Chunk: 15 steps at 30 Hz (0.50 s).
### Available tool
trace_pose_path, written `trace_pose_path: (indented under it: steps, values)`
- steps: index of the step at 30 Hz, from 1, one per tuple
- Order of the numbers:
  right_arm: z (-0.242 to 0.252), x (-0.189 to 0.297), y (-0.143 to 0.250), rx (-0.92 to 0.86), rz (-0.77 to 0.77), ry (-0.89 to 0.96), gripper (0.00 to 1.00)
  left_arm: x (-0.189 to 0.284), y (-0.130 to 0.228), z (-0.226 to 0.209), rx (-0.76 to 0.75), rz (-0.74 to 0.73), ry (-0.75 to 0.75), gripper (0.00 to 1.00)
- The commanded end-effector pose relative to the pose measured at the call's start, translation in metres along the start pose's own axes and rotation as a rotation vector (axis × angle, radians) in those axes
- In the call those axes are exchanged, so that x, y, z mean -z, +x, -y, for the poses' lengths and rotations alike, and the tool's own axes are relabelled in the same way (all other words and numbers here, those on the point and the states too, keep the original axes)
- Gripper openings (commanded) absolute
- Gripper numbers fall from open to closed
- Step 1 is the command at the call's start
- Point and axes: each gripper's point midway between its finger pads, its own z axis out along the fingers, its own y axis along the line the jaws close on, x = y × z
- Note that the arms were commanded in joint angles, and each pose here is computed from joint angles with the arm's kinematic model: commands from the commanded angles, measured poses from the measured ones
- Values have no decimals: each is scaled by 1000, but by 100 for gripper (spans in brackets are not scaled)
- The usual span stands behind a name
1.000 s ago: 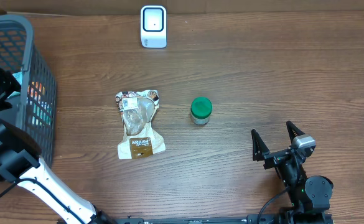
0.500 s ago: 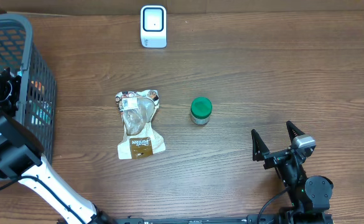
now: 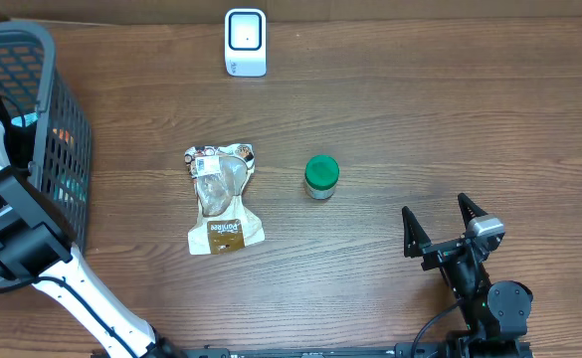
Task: Scan the item barcode
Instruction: 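Reach the left gripper into the basket and grasp the green tissue pack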
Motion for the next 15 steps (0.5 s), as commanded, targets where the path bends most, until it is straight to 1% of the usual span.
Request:
trace_pose_path:
  steps: [1,6,8,9,15]
  values:
    - [1,0,1,-2,8,3,100,-21,11,0,-18,-62,-23,47]
    - [1,0,1,-2,8,3,100,-20,14,-10,39,-73,-75,15]
    - [1,0,1,-2,8,3,100,-20,15,-13,63,-73,-92,7]
    - [1,0,1,-2,8,3,100,-19,15,-14,72,-72,-101,5]
    - [1,0,1,-2,8,3,100,7,12,-18,131,-29,-144,4]
